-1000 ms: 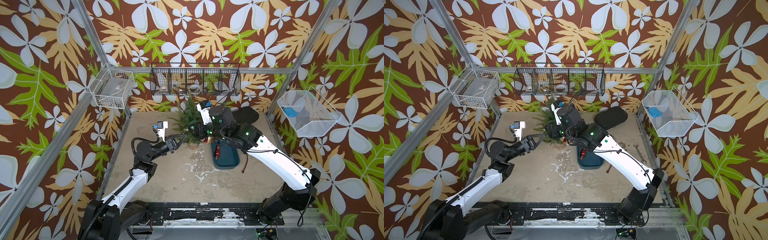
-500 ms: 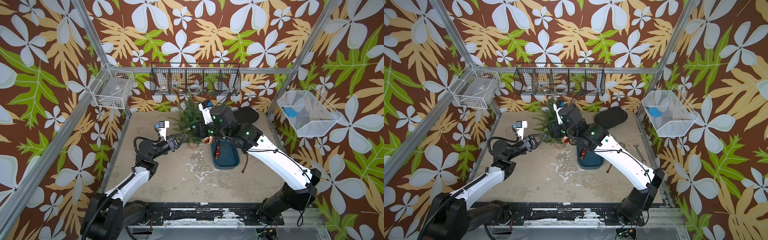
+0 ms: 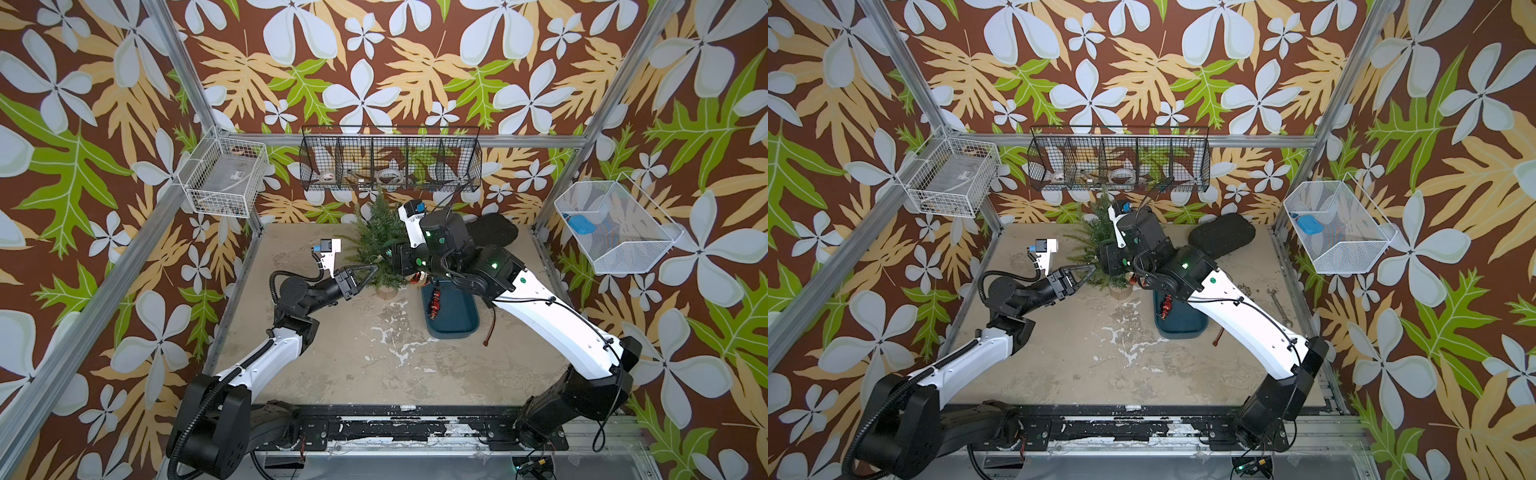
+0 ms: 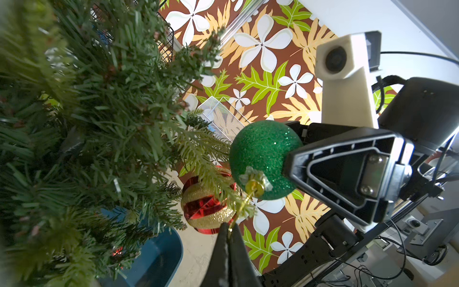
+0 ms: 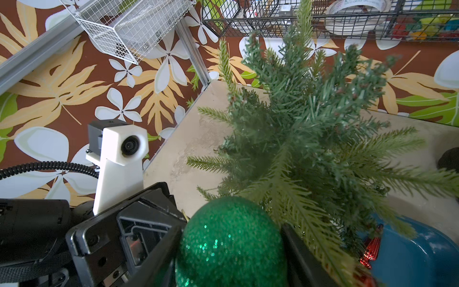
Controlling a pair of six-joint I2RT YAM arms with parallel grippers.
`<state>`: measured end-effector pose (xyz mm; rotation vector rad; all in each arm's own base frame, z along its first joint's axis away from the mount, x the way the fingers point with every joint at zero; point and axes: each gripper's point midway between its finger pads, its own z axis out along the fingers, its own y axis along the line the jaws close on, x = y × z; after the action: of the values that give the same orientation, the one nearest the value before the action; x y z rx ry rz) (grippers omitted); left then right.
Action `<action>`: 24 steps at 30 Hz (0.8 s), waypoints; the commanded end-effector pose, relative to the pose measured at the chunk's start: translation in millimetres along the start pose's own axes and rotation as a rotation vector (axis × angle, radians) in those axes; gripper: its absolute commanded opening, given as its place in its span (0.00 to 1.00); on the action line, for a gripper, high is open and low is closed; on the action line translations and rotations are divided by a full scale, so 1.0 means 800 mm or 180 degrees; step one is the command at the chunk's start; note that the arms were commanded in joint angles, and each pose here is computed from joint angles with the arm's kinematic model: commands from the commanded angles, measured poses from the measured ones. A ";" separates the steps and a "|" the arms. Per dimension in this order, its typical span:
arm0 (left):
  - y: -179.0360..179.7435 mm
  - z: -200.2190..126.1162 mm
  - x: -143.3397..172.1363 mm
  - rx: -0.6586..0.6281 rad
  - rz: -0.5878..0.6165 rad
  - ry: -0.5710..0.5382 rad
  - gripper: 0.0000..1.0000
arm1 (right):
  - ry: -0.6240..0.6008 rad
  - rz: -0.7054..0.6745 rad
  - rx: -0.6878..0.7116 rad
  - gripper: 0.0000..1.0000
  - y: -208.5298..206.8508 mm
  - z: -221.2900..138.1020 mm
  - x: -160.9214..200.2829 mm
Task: Decorate the small christmas tree with ornaments
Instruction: Hang an ornament on the christmas tree.
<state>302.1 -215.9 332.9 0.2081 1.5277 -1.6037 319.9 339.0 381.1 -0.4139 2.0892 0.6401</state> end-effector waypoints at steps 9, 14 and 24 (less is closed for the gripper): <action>-0.018 -0.005 0.004 0.0176 0.0037 0.0037 0.00 | -0.0054 0.0029 0.0029 0.59 -0.005 -0.016 -0.002; -0.016 -0.001 0.001 0.0187 0.0030 0.0025 0.00 | -0.0030 0.0019 0.0073 0.59 -0.008 -0.011 0.002; -0.014 0.011 0.001 0.0201 0.0034 0.0047 0.00 | -0.0048 -0.0027 0.0181 0.59 -0.016 -0.003 0.003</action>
<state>300.6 -224.4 331.1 0.2245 1.5365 -1.6544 318.8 329.8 371.6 -0.3996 2.1087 0.5961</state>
